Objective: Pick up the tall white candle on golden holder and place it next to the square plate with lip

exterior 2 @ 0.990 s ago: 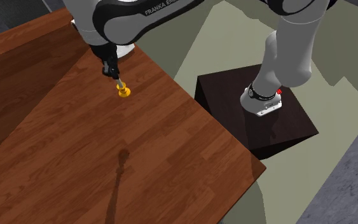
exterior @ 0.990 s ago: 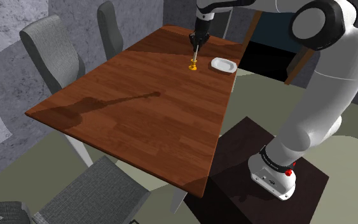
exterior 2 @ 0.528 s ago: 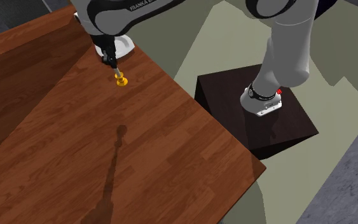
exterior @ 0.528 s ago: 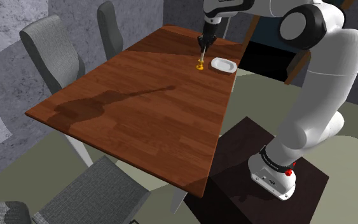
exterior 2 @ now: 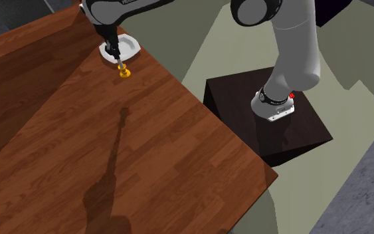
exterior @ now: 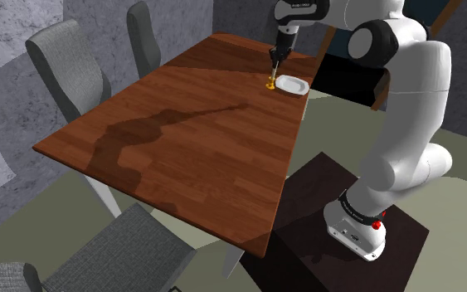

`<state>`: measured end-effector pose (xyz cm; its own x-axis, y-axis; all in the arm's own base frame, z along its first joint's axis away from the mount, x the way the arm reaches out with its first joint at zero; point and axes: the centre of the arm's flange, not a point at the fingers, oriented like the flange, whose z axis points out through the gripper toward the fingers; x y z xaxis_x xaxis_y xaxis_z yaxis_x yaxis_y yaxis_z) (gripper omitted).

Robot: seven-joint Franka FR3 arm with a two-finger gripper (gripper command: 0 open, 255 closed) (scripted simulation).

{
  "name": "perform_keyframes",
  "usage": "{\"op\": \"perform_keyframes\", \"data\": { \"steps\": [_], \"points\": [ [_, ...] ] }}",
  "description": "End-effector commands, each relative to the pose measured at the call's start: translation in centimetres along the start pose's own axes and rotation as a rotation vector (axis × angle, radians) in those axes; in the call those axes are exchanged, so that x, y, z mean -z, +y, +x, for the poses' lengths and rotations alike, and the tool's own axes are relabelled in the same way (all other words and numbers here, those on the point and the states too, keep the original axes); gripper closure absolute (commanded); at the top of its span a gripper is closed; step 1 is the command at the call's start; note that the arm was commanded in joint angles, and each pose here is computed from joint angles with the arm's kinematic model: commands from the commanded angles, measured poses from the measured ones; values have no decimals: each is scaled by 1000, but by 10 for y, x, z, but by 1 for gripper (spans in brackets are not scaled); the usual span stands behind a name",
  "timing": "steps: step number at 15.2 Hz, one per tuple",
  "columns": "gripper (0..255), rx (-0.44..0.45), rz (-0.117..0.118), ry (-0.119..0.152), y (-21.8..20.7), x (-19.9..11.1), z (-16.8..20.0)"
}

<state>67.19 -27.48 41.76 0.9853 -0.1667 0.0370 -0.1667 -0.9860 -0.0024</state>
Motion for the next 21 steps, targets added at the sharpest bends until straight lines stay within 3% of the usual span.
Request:
{"op": "perform_keyframes", "data": {
  "steps": [1,3,18,21],
  "points": [
    [255,1,0,1,25,-10,8],
    [255,1,0,1,44,-16,14],
    [255,1,0,1,44,-97,11],
    [255,1,0,1,44,-97,11]
  ]
}}
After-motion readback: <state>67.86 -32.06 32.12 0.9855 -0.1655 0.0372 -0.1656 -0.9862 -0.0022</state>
